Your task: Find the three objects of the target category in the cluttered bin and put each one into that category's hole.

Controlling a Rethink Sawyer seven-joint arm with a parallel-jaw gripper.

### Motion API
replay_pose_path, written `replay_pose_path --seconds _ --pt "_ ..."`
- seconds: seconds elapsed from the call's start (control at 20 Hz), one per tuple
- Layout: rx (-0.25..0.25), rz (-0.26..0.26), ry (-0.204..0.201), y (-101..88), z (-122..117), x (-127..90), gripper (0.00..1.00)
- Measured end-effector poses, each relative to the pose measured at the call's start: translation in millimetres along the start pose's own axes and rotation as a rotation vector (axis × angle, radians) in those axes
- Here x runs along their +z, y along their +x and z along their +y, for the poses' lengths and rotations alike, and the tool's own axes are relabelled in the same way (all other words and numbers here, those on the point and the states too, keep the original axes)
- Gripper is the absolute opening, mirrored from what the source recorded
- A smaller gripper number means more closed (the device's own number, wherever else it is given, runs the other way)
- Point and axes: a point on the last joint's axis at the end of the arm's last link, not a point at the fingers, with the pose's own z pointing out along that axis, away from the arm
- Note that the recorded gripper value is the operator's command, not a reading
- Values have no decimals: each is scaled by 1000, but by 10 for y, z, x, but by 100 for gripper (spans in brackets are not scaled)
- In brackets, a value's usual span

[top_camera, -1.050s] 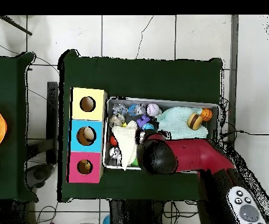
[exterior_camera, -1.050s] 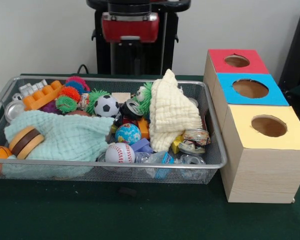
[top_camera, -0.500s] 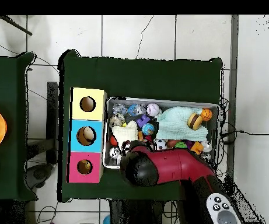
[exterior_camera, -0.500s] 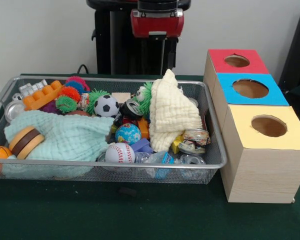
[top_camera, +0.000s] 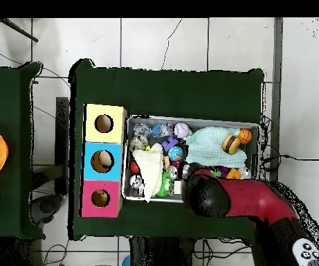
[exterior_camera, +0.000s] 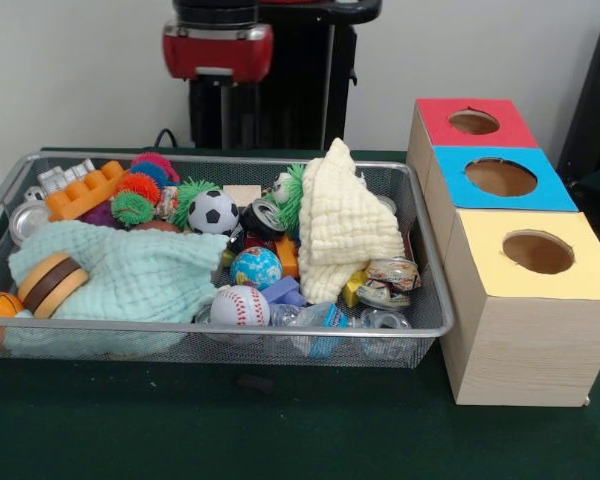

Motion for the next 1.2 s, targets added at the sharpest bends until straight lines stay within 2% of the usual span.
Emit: replay_pose_path --seconds 0.05,0.1,0.25,0.5,0.65,0.85,1.2 --pt "7 -2 1 -16 -40 10 100" --pt "40 -11 1 -105 -217 61 100" --pt "73 -24 2 -220 -410 143 100" --pt "87 -42 4 -376 -561 284 100" --pt "82 -45 -1 -444 -557 401 100" --pt "53 -37 -16 -493 -391 602 100" --pt "22 -16 -38 -479 -185 872 100"
